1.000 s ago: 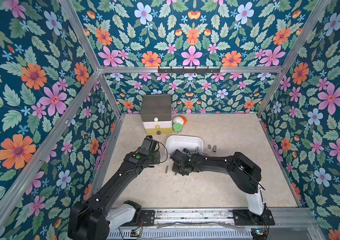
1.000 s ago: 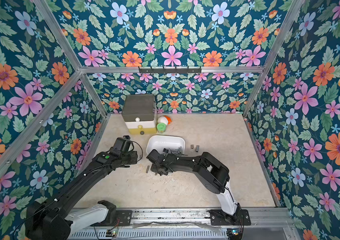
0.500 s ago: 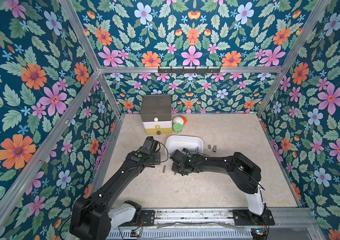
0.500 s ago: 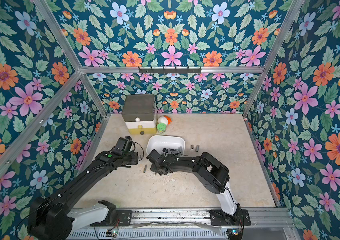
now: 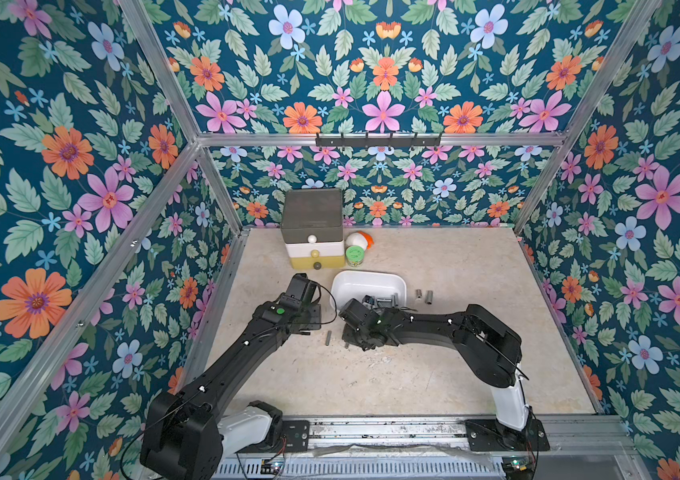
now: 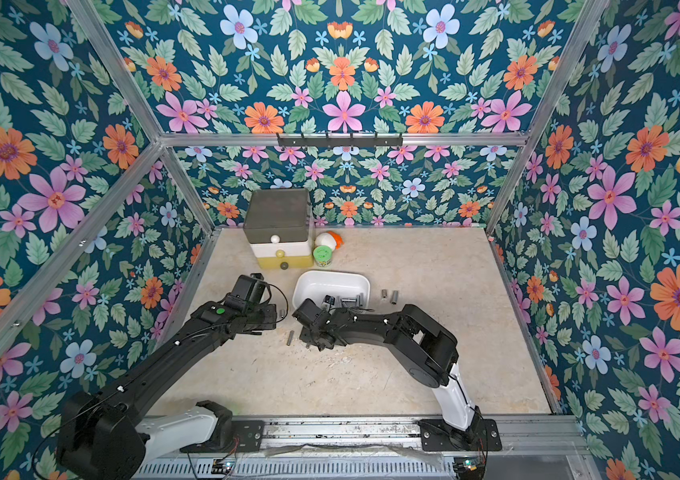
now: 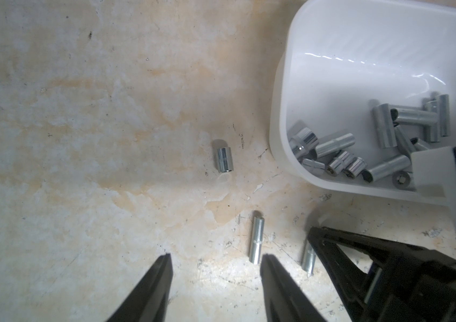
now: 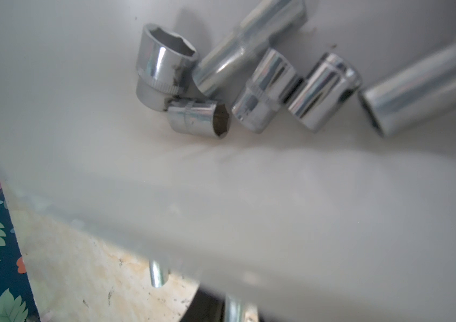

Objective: Take out the socket from the storage box
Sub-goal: Place the socket head at the center of the board.

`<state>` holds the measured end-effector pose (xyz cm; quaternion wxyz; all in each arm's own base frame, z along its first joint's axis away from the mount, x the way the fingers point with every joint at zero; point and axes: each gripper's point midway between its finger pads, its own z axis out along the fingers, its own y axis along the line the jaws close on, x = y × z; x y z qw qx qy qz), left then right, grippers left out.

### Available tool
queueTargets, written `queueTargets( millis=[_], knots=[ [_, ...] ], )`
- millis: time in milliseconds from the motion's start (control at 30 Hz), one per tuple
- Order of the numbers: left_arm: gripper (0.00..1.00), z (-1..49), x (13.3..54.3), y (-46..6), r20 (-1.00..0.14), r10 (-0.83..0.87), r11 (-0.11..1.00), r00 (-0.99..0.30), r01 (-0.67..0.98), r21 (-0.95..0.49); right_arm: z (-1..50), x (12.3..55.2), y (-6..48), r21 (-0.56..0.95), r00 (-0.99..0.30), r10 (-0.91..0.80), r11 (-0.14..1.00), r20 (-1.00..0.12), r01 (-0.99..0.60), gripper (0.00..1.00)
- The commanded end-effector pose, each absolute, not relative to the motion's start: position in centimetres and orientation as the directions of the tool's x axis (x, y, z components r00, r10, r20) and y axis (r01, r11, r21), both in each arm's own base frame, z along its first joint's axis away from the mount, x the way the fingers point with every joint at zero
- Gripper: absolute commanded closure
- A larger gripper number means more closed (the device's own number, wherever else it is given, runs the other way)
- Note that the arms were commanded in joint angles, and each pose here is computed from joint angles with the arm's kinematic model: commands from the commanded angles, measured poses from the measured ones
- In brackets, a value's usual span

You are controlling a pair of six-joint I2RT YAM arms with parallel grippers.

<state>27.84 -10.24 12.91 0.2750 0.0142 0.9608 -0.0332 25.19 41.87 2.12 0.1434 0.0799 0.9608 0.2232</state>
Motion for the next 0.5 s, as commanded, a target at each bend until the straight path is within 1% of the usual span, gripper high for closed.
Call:
queueTargets(
  millis=[0, 233, 467],
  knots=[
    [0.42, 13.0, 27.9, -10.3, -0.531, 0.002, 0.997, -0.847, 0.040, -0.060, 0.0, 23.9, 40.0, 0.364, -0.963, 0.179, 0.927, -0.202, 0.096, 0.75],
    [0.42, 13.0, 27.9, -10.2, -0.532, 0.002, 0.998, -0.847, 0.038, -0.058, 0.4, 23.9, 40.4, 0.377, -0.965, 0.170, 0.923, -0.201, 0.084, 0.74],
    [0.42, 13.2, 27.9, -10.2, -0.540, -0.006, 0.997, -0.842, 0.033, -0.063, 2.5, 24.0, 41.1, 0.401, -0.961, 0.155, 0.915, -0.228, 0.052, 0.70]
  ],
)
